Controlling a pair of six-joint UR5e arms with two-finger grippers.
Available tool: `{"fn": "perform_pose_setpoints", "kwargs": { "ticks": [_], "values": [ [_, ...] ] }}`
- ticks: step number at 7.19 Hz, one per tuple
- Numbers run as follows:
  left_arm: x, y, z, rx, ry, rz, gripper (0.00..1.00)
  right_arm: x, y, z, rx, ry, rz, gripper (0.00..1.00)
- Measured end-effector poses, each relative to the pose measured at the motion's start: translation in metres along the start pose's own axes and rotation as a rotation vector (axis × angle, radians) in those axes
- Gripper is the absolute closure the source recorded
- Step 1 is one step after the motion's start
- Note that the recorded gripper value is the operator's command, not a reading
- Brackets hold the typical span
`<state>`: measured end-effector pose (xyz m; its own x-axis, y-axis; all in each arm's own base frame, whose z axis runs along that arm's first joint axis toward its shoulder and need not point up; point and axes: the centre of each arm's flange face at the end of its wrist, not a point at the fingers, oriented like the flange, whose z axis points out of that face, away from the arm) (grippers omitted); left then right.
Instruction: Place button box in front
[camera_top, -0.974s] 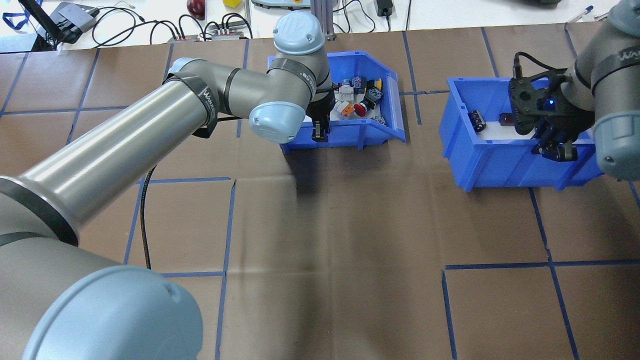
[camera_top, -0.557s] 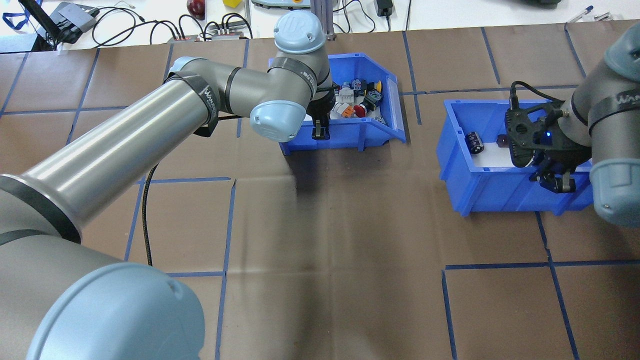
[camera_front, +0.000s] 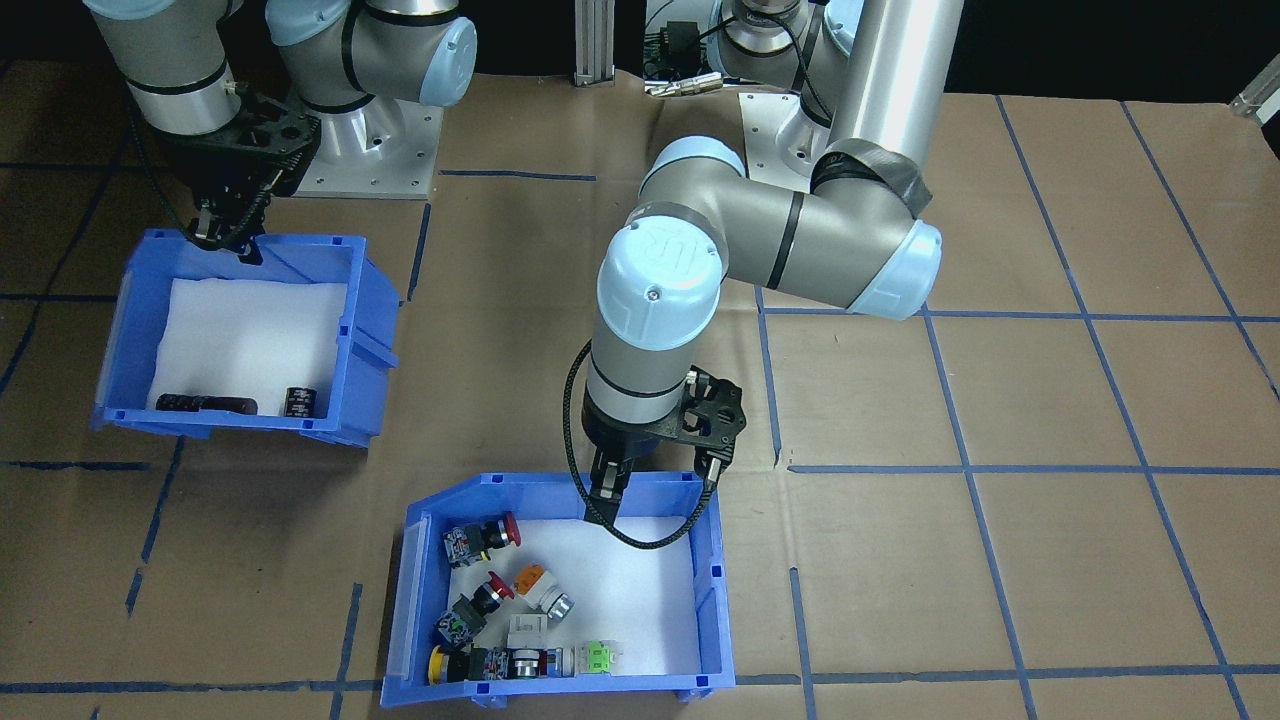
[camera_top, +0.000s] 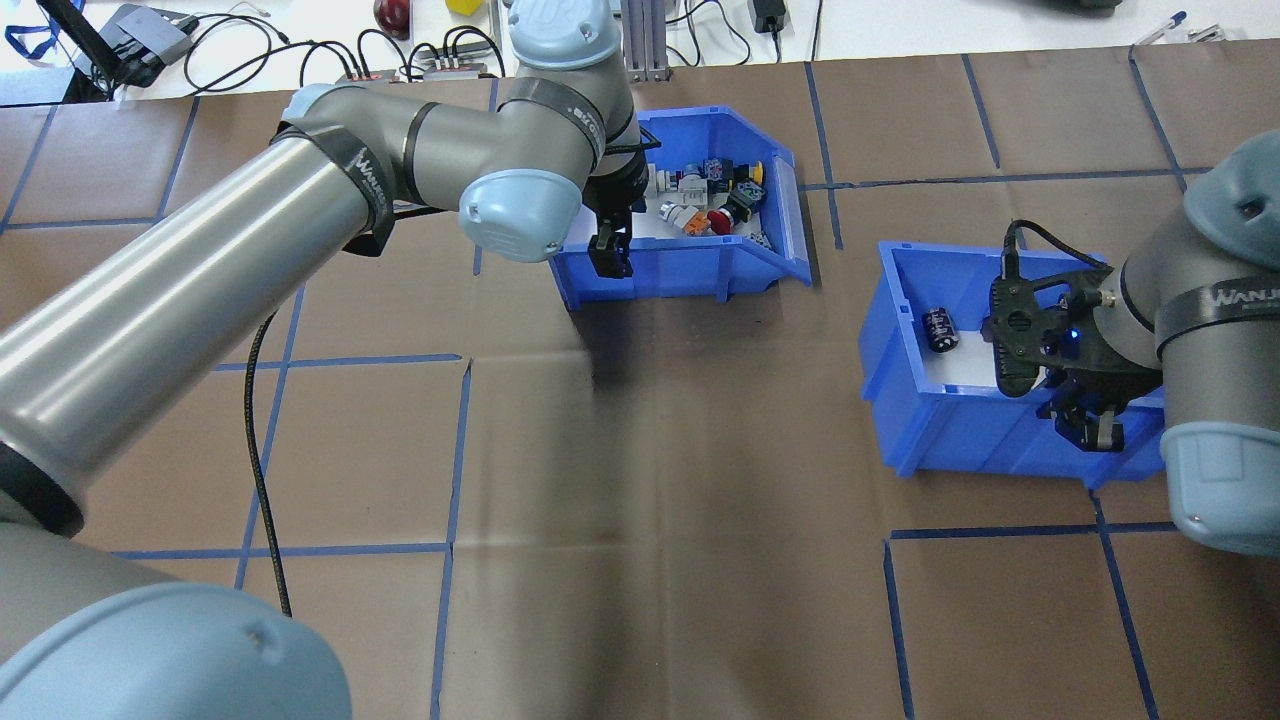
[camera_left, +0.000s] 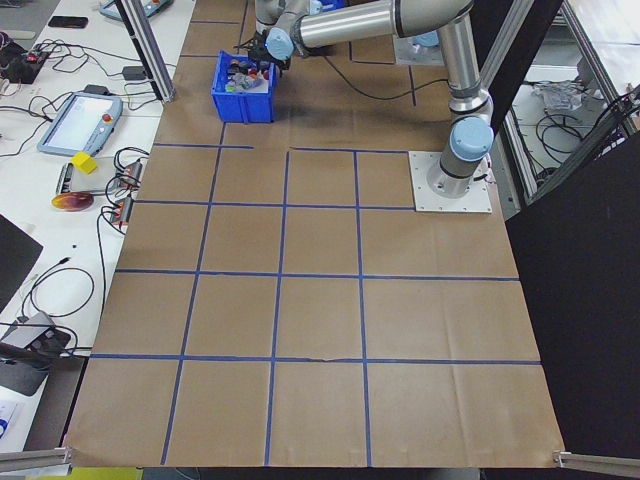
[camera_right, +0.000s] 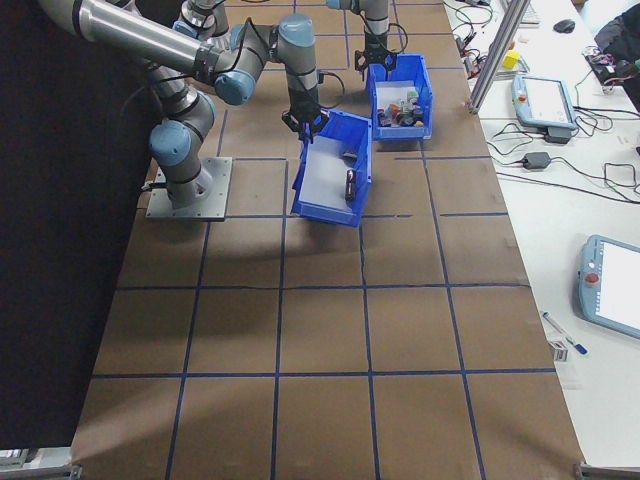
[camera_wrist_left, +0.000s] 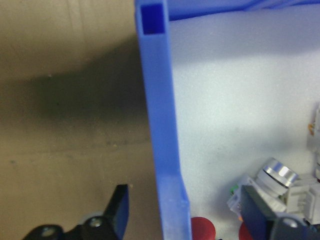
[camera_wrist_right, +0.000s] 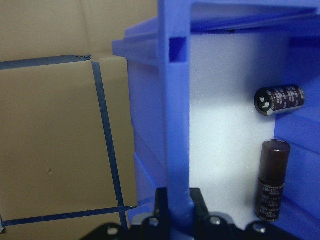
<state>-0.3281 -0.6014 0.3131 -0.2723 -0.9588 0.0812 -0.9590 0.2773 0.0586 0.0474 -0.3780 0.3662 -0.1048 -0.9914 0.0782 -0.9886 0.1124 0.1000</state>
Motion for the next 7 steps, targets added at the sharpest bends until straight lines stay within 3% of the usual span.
{"fn": "perform_pose_setpoints", "kwargs": {
  "ticks": [1,3,5,7],
  "values": [
    [-0.016,-0.008,-0.029,0.010,-0.042,0.122,0.01,-0.005,-0.017,-0.001,0.002,0.003,0.001,0.97],
    [-0.057,-0.024,-0.099,0.008,-0.094,0.402,0.01,-0.018,-0.056,-0.005,0.005,0.018,0.000,0.96],
    [-0.119,-0.034,-0.168,-0.011,-0.104,0.821,0.00,-0.035,-0.095,-0.009,0.015,0.027,0.014,0.96],
    [-0.196,-0.066,-0.216,-0.011,-0.076,1.208,0.00,-0.057,-0.137,-0.017,0.038,0.062,0.039,0.96]
  ]
}}
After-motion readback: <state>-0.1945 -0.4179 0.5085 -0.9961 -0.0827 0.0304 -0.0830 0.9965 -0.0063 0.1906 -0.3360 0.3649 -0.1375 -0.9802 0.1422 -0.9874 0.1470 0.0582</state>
